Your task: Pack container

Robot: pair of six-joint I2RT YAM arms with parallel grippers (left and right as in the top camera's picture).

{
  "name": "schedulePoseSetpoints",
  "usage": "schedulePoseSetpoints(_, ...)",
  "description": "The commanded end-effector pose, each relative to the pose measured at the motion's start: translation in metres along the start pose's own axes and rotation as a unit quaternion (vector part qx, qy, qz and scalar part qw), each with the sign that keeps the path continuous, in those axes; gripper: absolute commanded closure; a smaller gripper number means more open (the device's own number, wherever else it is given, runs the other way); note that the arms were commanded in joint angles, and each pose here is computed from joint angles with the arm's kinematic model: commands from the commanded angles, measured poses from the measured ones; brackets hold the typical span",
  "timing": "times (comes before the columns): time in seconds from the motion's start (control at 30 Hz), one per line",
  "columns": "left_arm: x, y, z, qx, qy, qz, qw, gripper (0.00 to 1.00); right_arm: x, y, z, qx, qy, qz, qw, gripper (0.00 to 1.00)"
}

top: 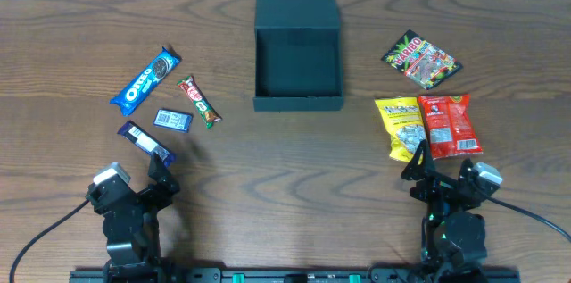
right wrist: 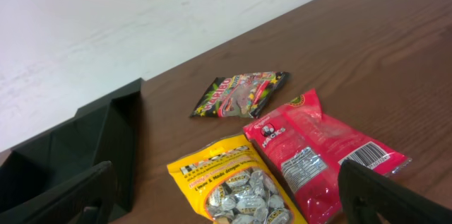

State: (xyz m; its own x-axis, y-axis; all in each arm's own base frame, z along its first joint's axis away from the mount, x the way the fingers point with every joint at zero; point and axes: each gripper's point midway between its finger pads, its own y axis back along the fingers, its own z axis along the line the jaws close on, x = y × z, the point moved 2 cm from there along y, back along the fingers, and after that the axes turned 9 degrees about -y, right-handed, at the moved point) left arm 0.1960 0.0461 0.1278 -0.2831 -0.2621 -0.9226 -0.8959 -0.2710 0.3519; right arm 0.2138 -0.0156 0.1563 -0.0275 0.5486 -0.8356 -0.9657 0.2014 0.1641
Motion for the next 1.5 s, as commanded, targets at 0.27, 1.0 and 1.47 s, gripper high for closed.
schedulePoseSetpoints(0.27, 0.007, -0.003, 0.004, -0.01, -0.01, 0.007, 1.0, 0.05, -0.001, 0.0, -0.002, 0.005, 0.006, -0.006, 1.0, 0.01)
schedulePoseSetpoints(1.0, 0.007, -0.003, 0.004, -0.01, -0.01, 0.007, 1.0, 0.05, 0.011, 0.001, 0.015, -0.051, -0.033, 0.036, 0.998, 0.01)
schedulePoseSetpoints(1.47, 0.007, -0.003, 0.004, -0.01, -0.01, 0.007, 1.0, 0.05, 0.022, 0.022, 0.08, -0.238, -0.133, 0.137, 0.952, 0.01)
